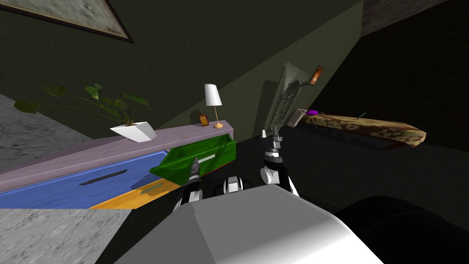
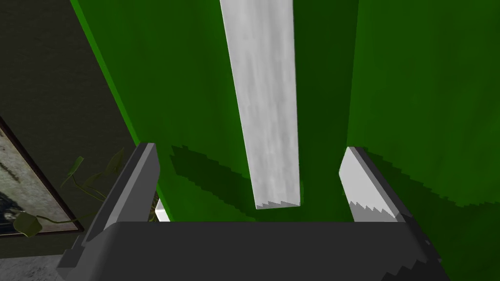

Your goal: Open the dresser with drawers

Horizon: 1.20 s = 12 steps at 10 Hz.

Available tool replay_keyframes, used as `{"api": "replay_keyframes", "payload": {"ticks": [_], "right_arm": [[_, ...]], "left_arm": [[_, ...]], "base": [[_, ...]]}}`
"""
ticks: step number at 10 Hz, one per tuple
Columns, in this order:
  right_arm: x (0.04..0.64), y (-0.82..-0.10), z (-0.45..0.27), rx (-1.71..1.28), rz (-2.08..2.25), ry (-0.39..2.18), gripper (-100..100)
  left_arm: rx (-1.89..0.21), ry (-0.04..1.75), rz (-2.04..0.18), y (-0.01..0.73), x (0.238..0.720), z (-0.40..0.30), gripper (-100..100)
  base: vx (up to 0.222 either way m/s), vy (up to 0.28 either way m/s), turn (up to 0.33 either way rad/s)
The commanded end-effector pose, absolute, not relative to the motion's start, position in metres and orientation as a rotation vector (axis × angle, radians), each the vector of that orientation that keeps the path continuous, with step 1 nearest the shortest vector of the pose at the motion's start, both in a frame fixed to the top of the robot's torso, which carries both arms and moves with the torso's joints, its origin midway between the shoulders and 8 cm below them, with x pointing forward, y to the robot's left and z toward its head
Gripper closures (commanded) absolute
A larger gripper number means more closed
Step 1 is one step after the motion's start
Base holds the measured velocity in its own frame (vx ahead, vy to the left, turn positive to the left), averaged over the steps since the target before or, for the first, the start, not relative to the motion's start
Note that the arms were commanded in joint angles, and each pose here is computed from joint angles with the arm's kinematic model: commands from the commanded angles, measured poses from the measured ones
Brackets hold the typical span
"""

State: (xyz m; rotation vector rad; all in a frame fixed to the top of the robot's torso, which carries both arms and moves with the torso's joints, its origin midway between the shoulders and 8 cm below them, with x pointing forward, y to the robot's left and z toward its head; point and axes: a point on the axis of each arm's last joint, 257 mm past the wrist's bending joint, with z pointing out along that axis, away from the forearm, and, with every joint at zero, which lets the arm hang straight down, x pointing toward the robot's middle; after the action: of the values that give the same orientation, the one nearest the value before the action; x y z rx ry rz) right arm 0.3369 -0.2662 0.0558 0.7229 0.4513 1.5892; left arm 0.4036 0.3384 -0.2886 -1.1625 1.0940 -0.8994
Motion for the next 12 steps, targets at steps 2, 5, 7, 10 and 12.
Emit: {"api": "replay_keyframes", "payload": {"ticks": [2, 5, 7, 10, 12], "right_arm": [[0.337, -0.266, 0.056, 0.723, 1.589, 0.451, 0], [0.337, -0.266, 0.056, 0.723, 1.589, 0.451, 0], [0.337, -0.266, 0.056, 0.723, 1.589, 0.451, 0], [0.337, -0.266, 0.056, 0.723, 1.589, 0.451, 0], [0.337, -0.266, 0.056, 0.723, 1.589, 0.451, 0]], "left_arm": [[-1.165, 1.089, -0.893, 0.343, 0.404, -0.268, -100], [-1.167, 1.086, -0.887, 0.346, 0.404, -0.251, -100], [-1.179, 1.095, -0.884, 0.345, 0.402, -0.26, 0], [-1.185, 1.1, -0.881, 0.345, 0.401, -0.263, 0], [-1.187, 1.101, -0.88, 0.345, 0.401, -0.263, 0]], "base": [[-0.008, -0.004, -0.021], [-0.01, -0.006, -0.024], [0.0, 0.0, 0.0], [0.0, 0.0, 0.0], [0.0, 0.0, 0.0]]}}
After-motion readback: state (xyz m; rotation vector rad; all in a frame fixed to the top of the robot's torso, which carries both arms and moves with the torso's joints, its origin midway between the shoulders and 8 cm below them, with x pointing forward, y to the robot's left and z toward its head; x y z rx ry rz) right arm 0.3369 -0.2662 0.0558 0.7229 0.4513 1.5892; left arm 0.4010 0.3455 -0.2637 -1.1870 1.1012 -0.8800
